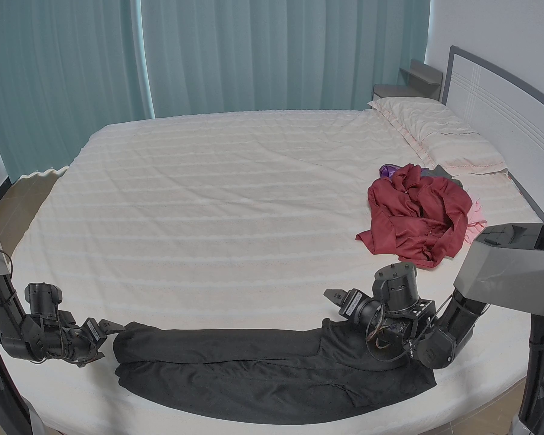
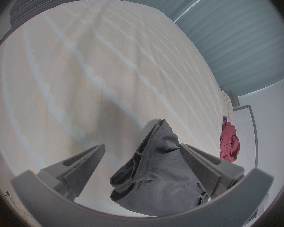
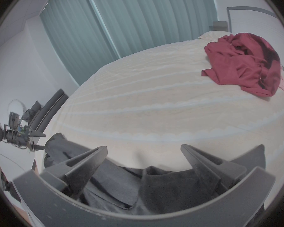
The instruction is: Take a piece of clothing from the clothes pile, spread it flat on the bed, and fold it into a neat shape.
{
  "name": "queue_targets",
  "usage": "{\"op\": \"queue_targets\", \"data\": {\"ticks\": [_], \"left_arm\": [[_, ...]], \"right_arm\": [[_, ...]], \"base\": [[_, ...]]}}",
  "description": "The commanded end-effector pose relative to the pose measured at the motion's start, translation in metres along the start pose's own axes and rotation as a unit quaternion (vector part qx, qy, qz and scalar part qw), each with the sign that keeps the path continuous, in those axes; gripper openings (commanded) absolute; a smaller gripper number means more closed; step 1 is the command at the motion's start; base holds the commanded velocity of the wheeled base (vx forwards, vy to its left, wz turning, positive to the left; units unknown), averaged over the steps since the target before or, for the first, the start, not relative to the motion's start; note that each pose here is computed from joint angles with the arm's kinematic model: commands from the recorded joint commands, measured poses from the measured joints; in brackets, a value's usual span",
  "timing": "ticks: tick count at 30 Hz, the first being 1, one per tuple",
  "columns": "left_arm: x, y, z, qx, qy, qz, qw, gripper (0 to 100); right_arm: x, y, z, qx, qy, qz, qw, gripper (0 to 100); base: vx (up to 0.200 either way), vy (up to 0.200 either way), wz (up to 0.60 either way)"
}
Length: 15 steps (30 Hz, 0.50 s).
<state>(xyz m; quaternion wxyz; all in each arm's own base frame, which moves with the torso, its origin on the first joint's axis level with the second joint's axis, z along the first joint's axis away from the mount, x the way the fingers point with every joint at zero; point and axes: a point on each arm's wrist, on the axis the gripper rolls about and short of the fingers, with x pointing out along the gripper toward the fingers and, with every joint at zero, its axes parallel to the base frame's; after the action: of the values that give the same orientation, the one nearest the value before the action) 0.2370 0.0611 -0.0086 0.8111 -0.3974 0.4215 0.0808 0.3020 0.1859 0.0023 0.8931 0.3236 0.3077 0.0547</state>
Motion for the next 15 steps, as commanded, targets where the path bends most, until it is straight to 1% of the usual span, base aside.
{"op": "queue_targets", "data": {"ticks": [1,4,5,7,11,15], "left_arm": [[0.0,0.0,0.0,0.0,0.0,0.0,1.0,100],[0.0,0.0,0.0,0.0,0.0,0.0,1.0,100],[0.0,0.0,0.0,0.0,0.0,0.0,1.0,100],[0.0,0.0,0.0,0.0,0.0,0.0,1.0,100],[0.0,0.0,0.0,0.0,0.0,0.0,1.0,100],[-0.001,0.001,-0.003,0.002,0.005,-0.001,1.0,100]], "right_arm": [[-0.015,-0.008,-0.012,0.004,0.022,-0.006,0.9997,100],[-0.013,-0.014,-0.018,0.006,0.032,-0.017,0.9993,100],[-0.01,-0.024,-0.025,0.008,0.042,-0.038,0.9983,100],[-0.007,-0.033,-0.024,0.014,0.041,-0.05,0.9978,100],[-0.006,-0.036,-0.013,0.029,0.015,-0.035,0.9988,100],[-0.006,-0.042,-0.007,0.038,0.005,-0.04,0.9985,100]], "base": [[0.0,0.0,0.0],[0.0,0.0,0.0],[0.0,0.0,0.0],[0.0,0.0,0.0],[0.0,0.0,0.0],[0.0,0.0,0.0]]}}
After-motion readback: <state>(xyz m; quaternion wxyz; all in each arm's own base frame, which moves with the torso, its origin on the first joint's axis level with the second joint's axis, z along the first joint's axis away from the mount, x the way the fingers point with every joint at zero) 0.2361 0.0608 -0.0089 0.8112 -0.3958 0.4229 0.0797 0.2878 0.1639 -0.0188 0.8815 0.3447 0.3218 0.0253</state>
